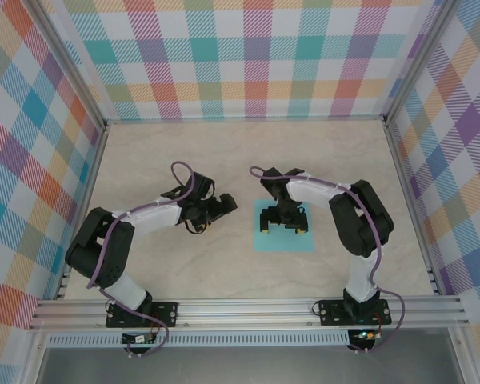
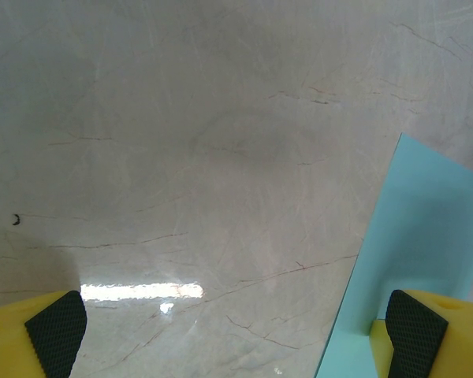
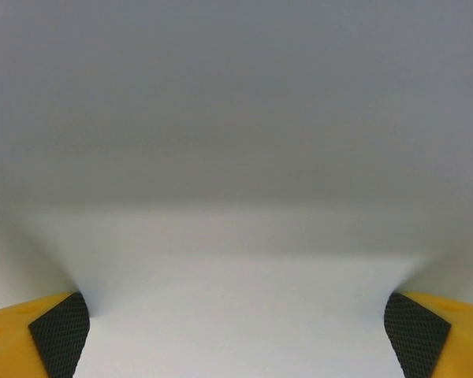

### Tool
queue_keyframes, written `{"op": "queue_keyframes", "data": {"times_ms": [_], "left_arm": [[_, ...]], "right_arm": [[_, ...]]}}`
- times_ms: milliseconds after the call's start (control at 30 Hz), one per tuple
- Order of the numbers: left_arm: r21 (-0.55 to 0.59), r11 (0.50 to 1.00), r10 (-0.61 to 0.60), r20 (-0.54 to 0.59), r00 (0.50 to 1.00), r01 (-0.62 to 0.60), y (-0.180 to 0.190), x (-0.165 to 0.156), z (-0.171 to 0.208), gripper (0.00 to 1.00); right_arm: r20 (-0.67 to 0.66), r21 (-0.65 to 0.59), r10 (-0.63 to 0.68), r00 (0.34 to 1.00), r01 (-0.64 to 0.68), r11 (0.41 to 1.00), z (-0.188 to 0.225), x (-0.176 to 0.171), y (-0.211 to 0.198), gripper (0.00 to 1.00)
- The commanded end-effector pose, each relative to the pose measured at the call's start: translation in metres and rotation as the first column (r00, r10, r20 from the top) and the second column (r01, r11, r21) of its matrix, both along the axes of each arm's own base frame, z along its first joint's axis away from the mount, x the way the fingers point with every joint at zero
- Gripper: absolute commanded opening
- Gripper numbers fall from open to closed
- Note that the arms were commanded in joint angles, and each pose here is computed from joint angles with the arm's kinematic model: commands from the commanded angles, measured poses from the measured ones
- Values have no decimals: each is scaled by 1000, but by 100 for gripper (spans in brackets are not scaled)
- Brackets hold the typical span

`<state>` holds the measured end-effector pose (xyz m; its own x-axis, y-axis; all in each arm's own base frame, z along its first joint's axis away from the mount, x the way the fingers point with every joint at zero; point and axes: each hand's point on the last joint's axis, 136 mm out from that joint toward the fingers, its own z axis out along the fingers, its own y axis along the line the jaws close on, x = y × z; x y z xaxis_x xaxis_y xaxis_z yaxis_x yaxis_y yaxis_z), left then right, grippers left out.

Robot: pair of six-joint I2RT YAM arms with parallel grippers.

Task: Fold a paper plane with a square sheet of paper (pick it up from the middle)
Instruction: Fold the square sheet of paper in half at the center of the table.

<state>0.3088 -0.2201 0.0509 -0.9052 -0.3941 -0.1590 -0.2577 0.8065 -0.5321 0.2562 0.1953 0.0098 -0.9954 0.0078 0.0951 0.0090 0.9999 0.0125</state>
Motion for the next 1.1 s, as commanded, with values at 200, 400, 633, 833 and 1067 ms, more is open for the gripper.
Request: {"op": "queue_keyframes", "data": {"times_ms": [200,400,633,833,1067], "left_arm": [[7,1000,0,-8,1000,0,-4,-2,-1,100],[10,1000,-1,-10,1000,1,-3,-3,-2,100],[8,1000,0,-10,1000,0,-4,-2,-2,100],[9,1000,-2,-11,1000,2,-4,-3,-2,100],[11,1000,0,-8,1000,0,-3,-3,-2,100]], "right_arm": [[-144,-117,-18,989,1,993,-63,-32,-24,92],[-141,-93,-25,990,12,996,-63,-31,-25,86],[-50,-15,-7,999,6,1000,-22,-13,-11,91],[93,11,-18,995,17,1000,25,19,-5,100],[61,-5,-46,997,46,999,4,38,-4,100]]}}
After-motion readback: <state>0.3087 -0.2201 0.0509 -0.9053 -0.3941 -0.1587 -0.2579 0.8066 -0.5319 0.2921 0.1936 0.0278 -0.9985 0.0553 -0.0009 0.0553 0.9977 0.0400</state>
